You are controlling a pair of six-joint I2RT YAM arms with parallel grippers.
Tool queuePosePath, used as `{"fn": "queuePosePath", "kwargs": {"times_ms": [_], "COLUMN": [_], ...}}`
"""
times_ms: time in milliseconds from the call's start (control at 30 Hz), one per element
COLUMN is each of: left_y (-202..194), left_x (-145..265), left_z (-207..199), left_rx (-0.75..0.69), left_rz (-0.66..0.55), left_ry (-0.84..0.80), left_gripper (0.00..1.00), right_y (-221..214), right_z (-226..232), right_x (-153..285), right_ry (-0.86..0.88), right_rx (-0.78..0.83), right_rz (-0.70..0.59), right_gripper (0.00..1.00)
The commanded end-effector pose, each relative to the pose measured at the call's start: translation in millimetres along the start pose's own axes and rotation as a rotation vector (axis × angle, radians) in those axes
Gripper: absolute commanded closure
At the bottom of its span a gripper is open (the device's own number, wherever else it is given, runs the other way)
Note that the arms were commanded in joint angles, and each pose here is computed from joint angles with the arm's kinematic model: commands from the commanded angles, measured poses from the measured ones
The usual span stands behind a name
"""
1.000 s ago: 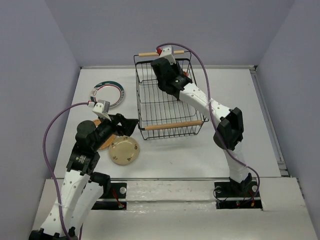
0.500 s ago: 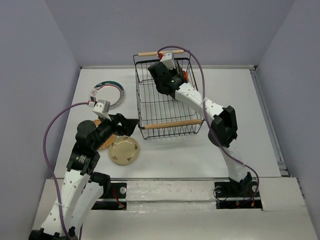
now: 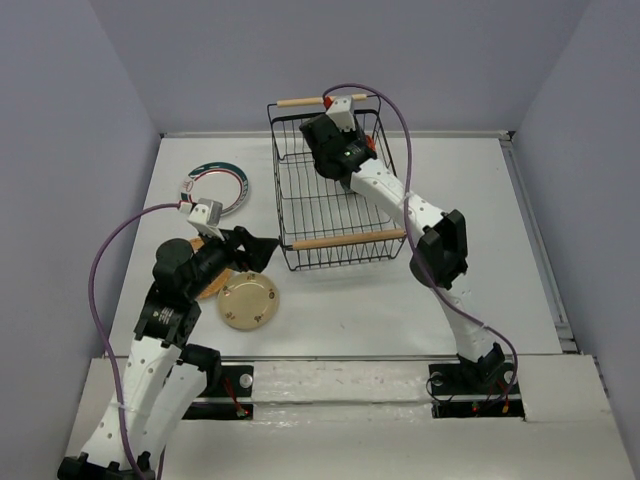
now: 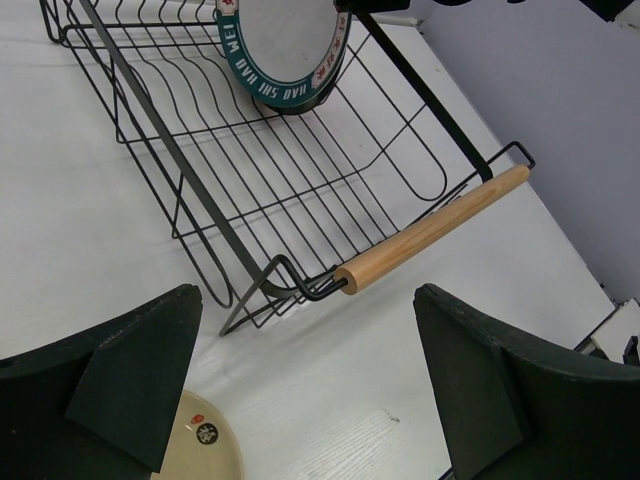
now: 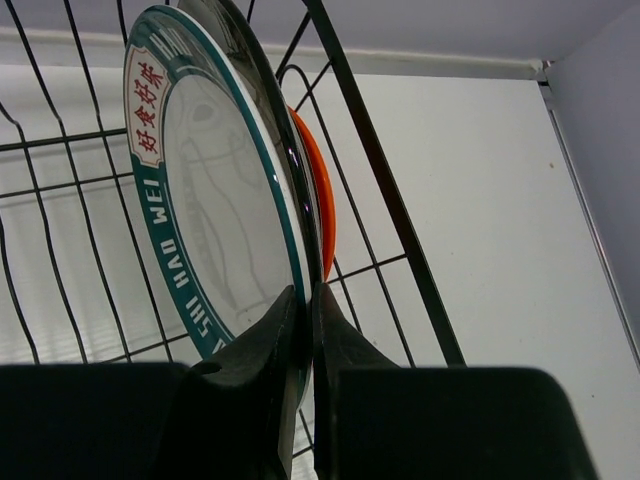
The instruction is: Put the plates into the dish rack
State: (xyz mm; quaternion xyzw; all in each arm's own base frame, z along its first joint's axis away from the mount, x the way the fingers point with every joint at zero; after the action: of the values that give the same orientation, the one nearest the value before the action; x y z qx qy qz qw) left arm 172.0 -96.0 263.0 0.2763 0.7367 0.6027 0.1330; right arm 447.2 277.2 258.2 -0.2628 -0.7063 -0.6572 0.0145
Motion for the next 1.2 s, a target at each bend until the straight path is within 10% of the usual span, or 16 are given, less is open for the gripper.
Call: {"fn": "queuePosePath", "kwargs": {"times_ms": [0,400,1167], "left_y": [18.9,10.9,5.6], "left_x": [0.1,-8.0,-54.2], "left_z": [-4.4,-3.4,23.2], "left_rx": [-0.032,0.023,0.282], "left_rz": [-0.059,-0.016,-0.069], "left_ry": [-0.029,-0.039,0.23], "left_gripper": [0.02,0.03,0.11], "right_y": [-39.7,-60.7,41.5], "right_z": [9.3,-3.4,12.7], "right_x": [-24.0,2.7,18.9], "right_ry": [-0.021,-0.06,0.016], "right_rx": [0.042,0.076,0.006], "right_rz": [0.079,0.046,-0.232], "right_gripper": [0.93,0.93,0.93]}}
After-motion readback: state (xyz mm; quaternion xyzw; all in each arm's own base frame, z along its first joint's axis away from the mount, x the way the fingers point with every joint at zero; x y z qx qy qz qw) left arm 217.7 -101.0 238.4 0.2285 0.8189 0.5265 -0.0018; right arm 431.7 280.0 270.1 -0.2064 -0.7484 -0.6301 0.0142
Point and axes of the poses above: each gripper's point midway between its finger pads, its own x axis back along the fingers, its own z axis along the line the jaws close on, y = z × x, the point moved 8 cm from there along x, back along the fingers, and after that the axes turned 12 degrees about -x, right-handed, at the moved point
